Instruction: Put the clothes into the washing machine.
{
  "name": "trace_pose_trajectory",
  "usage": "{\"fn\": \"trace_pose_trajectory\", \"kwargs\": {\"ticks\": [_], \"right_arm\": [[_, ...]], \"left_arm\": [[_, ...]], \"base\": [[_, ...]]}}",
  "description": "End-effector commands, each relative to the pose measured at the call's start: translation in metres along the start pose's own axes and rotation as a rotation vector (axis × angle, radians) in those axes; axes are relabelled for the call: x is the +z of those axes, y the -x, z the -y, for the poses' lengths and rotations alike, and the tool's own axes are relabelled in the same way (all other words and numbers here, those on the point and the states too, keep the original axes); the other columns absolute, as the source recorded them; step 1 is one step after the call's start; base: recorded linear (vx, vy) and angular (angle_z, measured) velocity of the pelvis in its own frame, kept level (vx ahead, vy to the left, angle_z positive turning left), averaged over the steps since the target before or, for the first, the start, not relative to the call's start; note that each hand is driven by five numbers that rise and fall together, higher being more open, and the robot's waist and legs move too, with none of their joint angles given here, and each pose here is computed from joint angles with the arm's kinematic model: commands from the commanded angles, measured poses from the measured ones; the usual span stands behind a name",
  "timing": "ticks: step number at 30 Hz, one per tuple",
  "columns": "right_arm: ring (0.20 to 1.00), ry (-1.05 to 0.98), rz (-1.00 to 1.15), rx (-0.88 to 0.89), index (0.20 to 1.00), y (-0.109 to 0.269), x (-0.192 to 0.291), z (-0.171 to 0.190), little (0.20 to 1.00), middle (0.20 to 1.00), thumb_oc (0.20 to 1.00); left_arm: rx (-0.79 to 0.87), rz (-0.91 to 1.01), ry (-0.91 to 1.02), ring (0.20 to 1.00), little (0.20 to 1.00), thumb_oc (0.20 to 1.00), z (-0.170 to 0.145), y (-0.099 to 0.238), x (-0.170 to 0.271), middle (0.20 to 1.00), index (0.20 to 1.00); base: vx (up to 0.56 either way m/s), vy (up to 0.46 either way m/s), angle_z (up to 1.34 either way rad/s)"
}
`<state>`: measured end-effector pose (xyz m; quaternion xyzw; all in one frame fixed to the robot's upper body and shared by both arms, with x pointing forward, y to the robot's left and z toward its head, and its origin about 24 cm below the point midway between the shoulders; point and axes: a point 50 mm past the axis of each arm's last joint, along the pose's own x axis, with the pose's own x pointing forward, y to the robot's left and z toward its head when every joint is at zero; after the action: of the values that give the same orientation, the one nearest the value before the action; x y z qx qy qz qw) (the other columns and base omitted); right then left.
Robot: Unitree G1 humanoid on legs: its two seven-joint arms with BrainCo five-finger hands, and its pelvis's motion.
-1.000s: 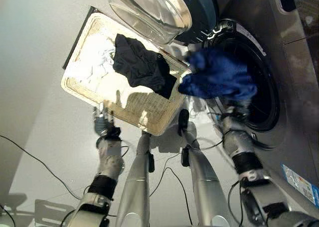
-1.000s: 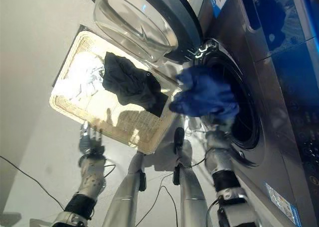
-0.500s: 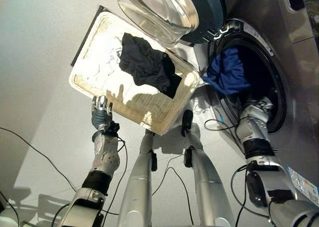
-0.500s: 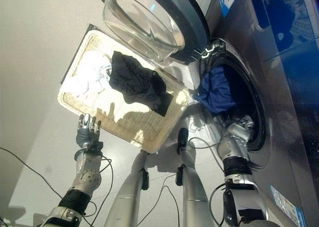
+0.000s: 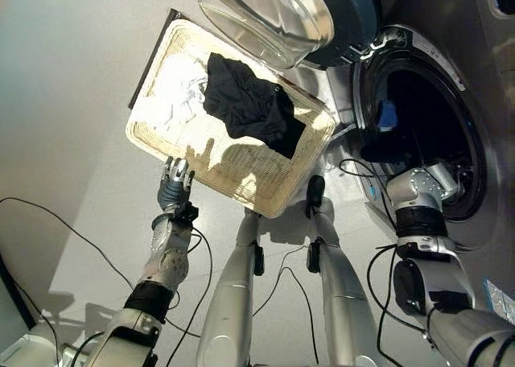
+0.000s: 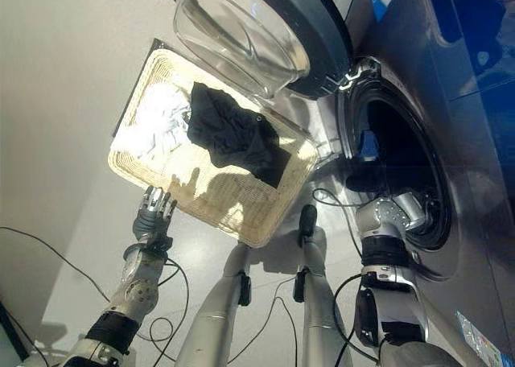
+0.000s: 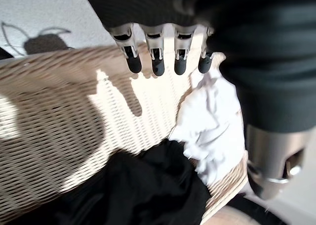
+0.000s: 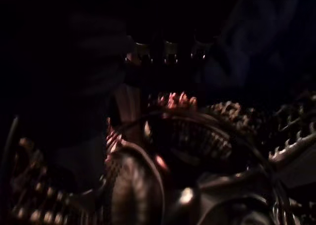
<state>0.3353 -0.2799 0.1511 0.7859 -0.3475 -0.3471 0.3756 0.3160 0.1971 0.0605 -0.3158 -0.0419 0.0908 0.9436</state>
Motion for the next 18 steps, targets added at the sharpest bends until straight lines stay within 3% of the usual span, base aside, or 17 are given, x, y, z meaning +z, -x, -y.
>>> {"fn": "trace_pose_trajectory", "kwargs": {"ticks": [1, 4, 6, 11, 13, 16, 17, 18], "right_arm": [[1.0, -0.023, 0.044, 0.219, 1.0, -0.014, 0.029, -0.049, 1.0, 1.0, 1.0], [1.0, 0.236, -0.068, 0.188, 1.0, -0.016, 0.012, -0.024, 1.0, 1.0, 1.0], [1.0, 0.519, -0.155, 0.234, 1.0, -0.012, 0.007, -0.002, 1.0, 1.0, 1.0], [1.0, 0.715, -0.289, 0.274, 1.0, 0.002, 0.009, 0.032, 1.0, 1.0, 1.0], [1.0, 0.809, -0.365, 0.281, 1.0, 0.013, 0.021, 0.062, 1.0, 1.0, 1.0], [1.0, 0.947, -0.443, 0.309, 1.0, 0.029, 0.025, 0.081, 1.0, 1.0, 1.0], [1.0, 1.005, -0.479, 0.333, 1.0, 0.033, 0.028, 0.088, 1.0, 1.0, 1.0], [1.0, 1.005, -0.479, 0.333, 1.0, 0.033, 0.028, 0.088, 1.0, 1.0, 1.0]], "left_arm": [[-0.042, 0.051, -0.052, 1.0, 1.0, 1.0, 0.009, 0.003, 0.007, 1.0, 1.0], [-0.058, 0.077, -0.134, 1.0, 1.0, 1.0, 0.017, 0.002, 0.006, 1.0, 1.0], [-0.025, 0.151, -0.242, 1.0, 1.0, 1.0, 0.018, 0.003, 0.01, 1.0, 1.0], [0.036, 0.298, -0.367, 1.0, 1.0, 1.0, 0.02, 0.006, 0.024, 1.0, 1.0], [0.115, 0.384, -0.468, 1.0, 1.0, 1.0, 0.017, 0.01, 0.028, 1.0, 1.0], [0.205, 0.491, -0.621, 1.0, 1.0, 1.0, 0.017, 0.012, 0.034, 1.0, 1.0], [0.254, 0.534, -0.757, 1.0, 1.0, 1.0, 0.015, 0.011, 0.037, 1.0, 1.0], [0.254, 0.534, -0.757, 1.0, 1.0, 1.0, 0.015, 0.011, 0.037, 1.0, 1.0]], "base": [[0.0, 0.0, 0.0], [0.0, 0.031, 0.02], [0.01, 0.074, 0.02], [-0.02, 0.06, 0.0], [-0.02, 0.088, -0.06], [-0.04, 0.097, -0.03], [-0.02, 0.07, -0.05], [-0.01, 0.113, -0.13]]}}
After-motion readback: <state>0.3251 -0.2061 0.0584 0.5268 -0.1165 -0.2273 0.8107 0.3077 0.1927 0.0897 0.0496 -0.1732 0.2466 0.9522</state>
